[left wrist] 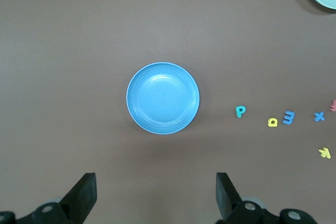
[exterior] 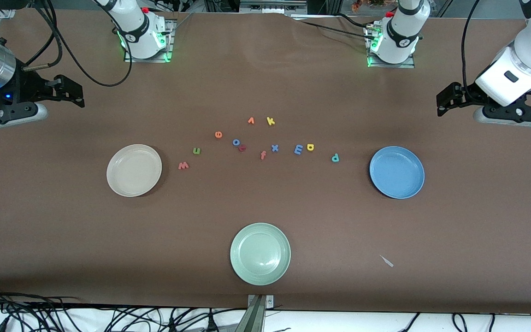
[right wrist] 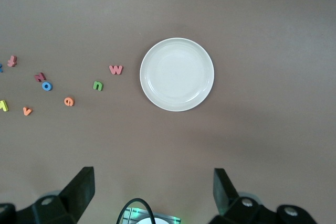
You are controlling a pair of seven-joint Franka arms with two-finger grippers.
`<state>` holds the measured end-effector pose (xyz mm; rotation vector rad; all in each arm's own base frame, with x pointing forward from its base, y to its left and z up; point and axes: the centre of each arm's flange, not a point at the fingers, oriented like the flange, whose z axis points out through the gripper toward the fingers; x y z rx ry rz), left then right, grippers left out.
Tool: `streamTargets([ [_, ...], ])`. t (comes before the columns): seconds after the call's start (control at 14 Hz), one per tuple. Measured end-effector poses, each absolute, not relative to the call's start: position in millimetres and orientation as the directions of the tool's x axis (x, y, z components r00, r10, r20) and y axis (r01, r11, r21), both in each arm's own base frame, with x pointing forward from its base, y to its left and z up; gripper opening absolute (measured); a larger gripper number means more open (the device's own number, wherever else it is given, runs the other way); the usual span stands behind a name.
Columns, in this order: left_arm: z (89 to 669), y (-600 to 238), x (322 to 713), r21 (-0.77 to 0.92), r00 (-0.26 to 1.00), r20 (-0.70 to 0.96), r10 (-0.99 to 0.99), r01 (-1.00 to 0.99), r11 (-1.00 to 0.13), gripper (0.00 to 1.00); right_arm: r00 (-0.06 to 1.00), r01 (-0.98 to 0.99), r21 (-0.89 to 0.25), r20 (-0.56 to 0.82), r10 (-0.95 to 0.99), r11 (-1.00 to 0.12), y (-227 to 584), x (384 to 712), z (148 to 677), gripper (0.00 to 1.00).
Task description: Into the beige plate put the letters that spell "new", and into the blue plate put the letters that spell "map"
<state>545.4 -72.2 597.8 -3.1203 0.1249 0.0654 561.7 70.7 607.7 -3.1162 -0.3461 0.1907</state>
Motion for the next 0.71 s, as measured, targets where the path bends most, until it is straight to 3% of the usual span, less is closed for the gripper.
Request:
streamTargets([
  [0.71,595.2,-69.9,550.5,-0.016,0.996,-0.043,-0.075,-0.075,-0.997,1.00,0.967,0.217,-0.012,-0.131,0.217,-0.976,69.6,560.7,606.8,1.00],
])
